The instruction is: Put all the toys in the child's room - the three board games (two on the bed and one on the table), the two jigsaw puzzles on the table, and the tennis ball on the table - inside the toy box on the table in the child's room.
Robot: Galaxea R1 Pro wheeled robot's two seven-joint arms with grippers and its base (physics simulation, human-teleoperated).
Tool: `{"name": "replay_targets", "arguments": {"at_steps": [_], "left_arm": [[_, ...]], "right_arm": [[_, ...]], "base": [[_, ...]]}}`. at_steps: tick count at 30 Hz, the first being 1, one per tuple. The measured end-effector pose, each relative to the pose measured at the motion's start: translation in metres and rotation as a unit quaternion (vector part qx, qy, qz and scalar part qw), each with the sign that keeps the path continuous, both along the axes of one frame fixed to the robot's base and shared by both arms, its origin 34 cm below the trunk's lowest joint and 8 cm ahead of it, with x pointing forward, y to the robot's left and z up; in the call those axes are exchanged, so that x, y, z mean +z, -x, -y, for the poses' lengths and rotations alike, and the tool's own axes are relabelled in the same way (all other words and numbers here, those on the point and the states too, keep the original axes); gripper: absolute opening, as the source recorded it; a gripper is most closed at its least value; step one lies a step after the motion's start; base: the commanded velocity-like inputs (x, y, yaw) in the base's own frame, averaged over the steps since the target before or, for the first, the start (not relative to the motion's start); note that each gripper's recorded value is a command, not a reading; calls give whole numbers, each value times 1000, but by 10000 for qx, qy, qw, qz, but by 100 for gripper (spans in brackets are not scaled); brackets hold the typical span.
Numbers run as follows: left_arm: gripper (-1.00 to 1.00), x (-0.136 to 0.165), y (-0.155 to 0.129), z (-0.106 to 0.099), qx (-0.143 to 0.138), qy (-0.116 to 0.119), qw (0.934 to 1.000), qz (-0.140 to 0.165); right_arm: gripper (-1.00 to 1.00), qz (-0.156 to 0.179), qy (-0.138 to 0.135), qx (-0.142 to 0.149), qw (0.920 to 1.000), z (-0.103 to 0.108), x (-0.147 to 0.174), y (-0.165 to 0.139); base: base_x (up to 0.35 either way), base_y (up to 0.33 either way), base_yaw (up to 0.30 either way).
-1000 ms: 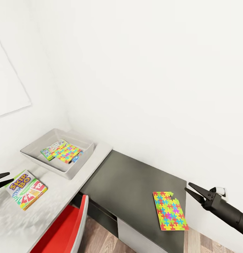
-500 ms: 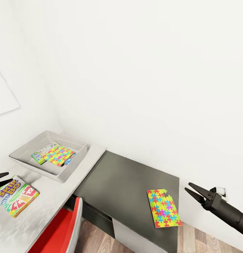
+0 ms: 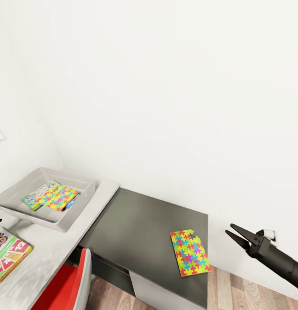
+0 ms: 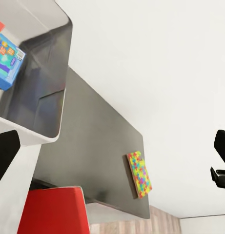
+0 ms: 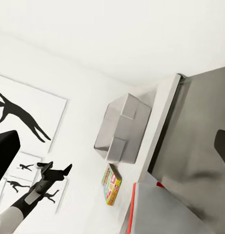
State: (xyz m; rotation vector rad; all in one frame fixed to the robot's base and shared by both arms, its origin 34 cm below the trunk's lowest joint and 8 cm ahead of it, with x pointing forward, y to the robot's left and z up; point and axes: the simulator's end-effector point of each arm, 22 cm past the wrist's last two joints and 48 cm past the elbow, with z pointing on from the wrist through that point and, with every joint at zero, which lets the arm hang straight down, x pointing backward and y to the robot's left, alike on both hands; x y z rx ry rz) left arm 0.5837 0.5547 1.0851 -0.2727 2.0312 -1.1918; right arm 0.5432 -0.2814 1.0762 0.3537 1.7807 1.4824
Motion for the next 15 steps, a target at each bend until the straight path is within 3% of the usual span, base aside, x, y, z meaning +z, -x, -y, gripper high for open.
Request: {"name": "replay_targets", "arguments": {"at_steps": [15], "left_arm": [[100,12,2,-1,4,-10,9999,121]], "right_arm": [[100,128,-147,-43,9998,-6,10,2]], "base": [[0,0,-3]]}}
